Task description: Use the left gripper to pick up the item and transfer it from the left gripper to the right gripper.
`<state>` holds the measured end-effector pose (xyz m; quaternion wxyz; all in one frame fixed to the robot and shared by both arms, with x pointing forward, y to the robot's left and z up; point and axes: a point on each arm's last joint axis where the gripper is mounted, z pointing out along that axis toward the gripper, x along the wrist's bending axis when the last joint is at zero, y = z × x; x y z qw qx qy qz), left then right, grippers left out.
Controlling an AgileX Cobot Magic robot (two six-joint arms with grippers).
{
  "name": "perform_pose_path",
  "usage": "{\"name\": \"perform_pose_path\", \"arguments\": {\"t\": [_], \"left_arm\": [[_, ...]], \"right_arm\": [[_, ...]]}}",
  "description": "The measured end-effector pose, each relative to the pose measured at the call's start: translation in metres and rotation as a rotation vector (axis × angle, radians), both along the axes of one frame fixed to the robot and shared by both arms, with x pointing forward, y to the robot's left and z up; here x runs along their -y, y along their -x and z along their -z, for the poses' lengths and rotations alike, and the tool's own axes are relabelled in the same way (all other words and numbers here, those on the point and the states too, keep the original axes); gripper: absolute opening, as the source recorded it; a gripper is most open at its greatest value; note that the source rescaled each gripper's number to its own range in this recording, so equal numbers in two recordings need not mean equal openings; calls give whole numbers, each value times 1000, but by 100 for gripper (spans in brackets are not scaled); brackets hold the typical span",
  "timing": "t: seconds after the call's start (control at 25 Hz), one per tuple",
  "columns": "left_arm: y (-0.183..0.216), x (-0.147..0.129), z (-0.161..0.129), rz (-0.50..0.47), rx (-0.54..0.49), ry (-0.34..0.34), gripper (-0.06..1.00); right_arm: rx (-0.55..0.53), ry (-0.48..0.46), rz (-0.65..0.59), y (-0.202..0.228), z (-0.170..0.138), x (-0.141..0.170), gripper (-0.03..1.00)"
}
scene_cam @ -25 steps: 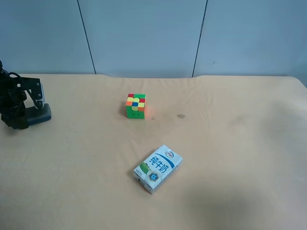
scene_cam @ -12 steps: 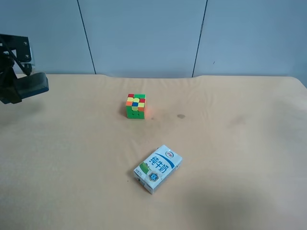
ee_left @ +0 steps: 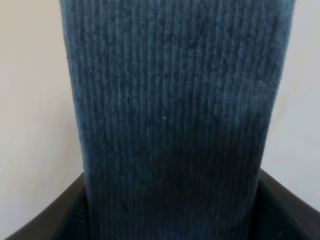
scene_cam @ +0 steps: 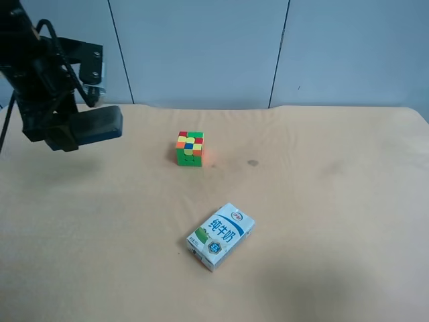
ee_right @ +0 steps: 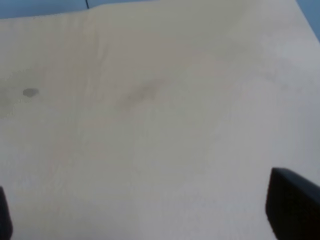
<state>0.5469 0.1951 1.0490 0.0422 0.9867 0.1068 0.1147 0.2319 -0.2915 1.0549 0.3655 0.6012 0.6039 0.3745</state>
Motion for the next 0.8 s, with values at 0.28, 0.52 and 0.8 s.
{"name": "perform_pose_path", "arguments": {"t": [0.28,0.52,0.8], "left_arm": [[23,51,0,102,-9,23,0],[34,73,0,146,-17,72,0],[40,85,-1,183,-6,87,0]], "right_arm": [[0,0,0,0,0,0,100],[0,0,0,0,0,0,100],[0,0,0,0,0,0,100]]}}
